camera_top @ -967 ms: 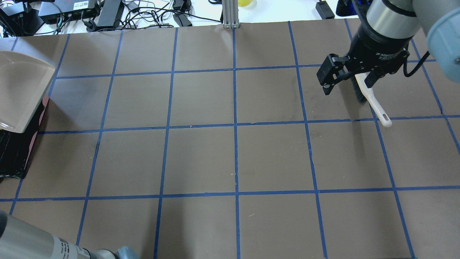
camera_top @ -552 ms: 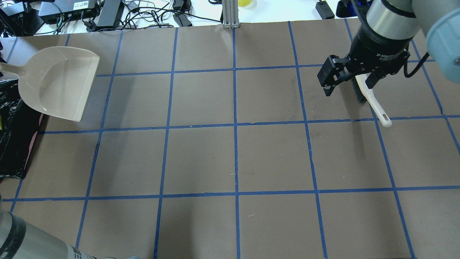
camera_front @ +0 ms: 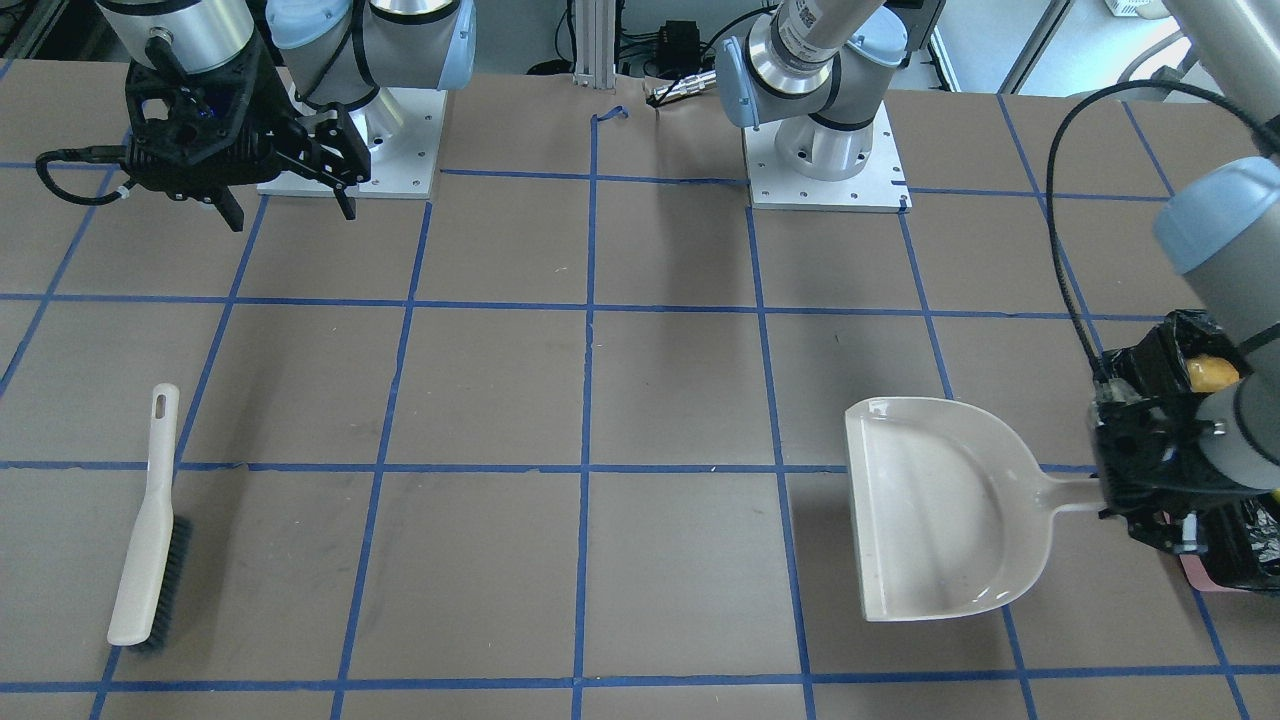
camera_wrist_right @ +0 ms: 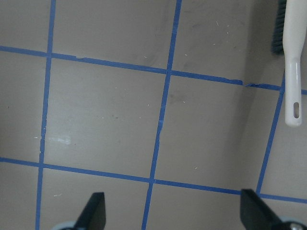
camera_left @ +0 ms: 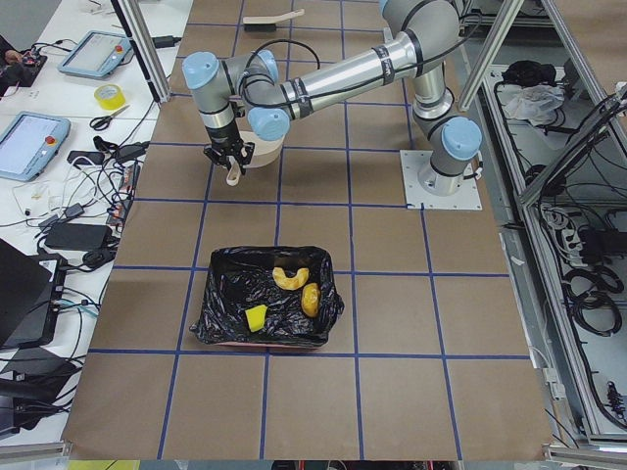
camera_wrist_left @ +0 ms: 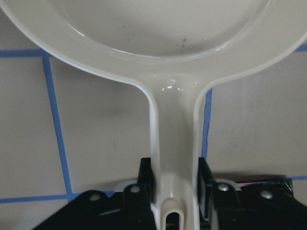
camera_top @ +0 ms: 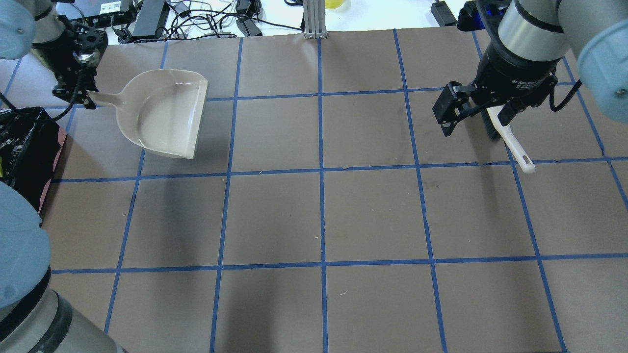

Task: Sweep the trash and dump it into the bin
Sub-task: 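Bring the empty dustpan back and lower it onto the table with the left gripper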

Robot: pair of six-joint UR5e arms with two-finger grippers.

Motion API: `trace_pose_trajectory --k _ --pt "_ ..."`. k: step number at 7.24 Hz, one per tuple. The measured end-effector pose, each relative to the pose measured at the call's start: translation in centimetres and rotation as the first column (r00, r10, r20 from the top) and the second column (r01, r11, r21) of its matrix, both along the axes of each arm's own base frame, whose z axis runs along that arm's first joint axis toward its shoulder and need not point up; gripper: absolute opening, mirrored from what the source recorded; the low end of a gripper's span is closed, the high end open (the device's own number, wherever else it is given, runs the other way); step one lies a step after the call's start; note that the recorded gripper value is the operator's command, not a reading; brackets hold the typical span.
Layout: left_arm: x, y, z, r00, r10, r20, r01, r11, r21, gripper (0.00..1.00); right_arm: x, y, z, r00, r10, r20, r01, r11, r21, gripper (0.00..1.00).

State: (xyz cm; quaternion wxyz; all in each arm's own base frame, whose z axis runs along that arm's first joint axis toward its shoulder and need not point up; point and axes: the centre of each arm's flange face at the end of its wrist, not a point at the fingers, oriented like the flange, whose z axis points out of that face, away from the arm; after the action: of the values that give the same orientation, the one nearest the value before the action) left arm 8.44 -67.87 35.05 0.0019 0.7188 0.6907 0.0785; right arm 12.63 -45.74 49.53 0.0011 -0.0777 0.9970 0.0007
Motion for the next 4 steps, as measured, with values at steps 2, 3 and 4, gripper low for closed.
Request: trace_pose_trajectory --k 2,3,4 --pt "-3.8 -2.1 -3.9 1.0 -0.022 0.0 0.022 1.0 -0.009 0.0 0.0 0.0 0.0 1.0 -0.003 0.0 0.003 1.0 0.0 1.0" --pt "-5.5 -3.0 -5.9 0.999 -0.039 -0.006 0.039 0.999 -0.012 0.0 0.0 0.0 0.0 1.0 -0.004 -0.001 0.004 1.0 0.001 1.0" --pt "-7.1 -3.6 -7.3 0.998 -0.058 -0.01 0.057 0.998 -0.014 0.0 0.0 0.0 0.0 1.0 -0.004 -0.001 0.004 1.0 0.001 1.0"
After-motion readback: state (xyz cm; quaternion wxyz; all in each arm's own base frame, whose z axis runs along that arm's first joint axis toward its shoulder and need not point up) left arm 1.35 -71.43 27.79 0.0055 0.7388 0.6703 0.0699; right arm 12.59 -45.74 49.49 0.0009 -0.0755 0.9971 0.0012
